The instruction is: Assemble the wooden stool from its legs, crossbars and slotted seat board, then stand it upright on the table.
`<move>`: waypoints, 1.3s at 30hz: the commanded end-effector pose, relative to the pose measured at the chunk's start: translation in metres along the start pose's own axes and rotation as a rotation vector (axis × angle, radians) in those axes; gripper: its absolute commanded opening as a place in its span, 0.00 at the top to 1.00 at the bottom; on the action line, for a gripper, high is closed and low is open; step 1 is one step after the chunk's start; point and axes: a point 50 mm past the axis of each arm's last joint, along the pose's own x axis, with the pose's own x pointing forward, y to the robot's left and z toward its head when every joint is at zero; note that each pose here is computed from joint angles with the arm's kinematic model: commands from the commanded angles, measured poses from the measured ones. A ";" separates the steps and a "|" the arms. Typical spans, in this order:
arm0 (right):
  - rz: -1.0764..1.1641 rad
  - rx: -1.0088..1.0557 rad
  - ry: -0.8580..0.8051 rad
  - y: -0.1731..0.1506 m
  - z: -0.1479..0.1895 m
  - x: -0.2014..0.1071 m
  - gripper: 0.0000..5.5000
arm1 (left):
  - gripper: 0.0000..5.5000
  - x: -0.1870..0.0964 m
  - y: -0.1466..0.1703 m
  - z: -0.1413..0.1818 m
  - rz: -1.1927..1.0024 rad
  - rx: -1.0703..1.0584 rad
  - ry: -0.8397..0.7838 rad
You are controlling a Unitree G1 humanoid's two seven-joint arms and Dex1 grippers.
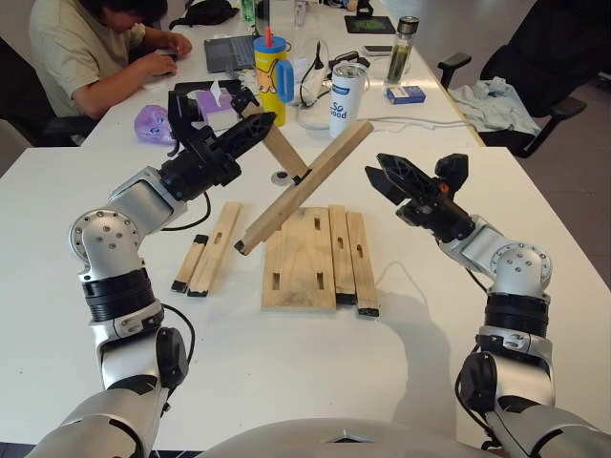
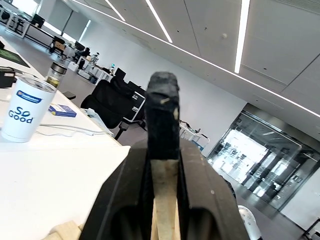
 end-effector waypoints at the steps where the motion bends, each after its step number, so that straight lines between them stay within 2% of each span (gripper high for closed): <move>1: 0.070 0.020 -0.004 0.008 0.000 0.012 0.07 | 0.92 0.008 -0.006 -0.005 -0.063 -0.062 0.015; 6: 0.078 0.024 0.001 0.009 -0.003 0.016 0.07 | 0.92 0.014 -0.011 -0.011 -0.104 -0.113 0.026; 20: 0.225 0.091 0.051 0.029 -0.009 0.011 0.47 | 0.92 0.009 -0.020 -0.018 -0.142 -0.150 0.069; 21: 0.232 0.096 0.053 0.029 -0.009 0.011 0.50 | 0.86 0.008 -0.019 -0.017 -0.138 -0.156 0.064; 26: 0.238 0.099 0.053 0.030 -0.011 0.008 0.63 | 0.74 0.008 -0.015 -0.012 -0.118 -0.169 0.036; 31: 0.169 0.083 0.056 0.021 -0.014 0.006 0.63 | 0.60 0.008 -0.012 -0.008 -0.098 -0.197 -0.020; 34: 0.127 0.061 0.102 0.018 -0.019 0.000 0.63 | 0.52 -0.002 0.002 0.019 0.011 -0.158 -0.173; 37: 0.069 0.001 0.166 0.017 -0.018 -0.015 0.63 | 0.45 -0.028 0.020 0.059 0.164 -0.066 -0.348; 39: 0.049 -0.062 0.174 0.017 -0.009 -0.028 0.63 | 0.40 -0.046 0.029 0.072 0.248 0.012 -0.374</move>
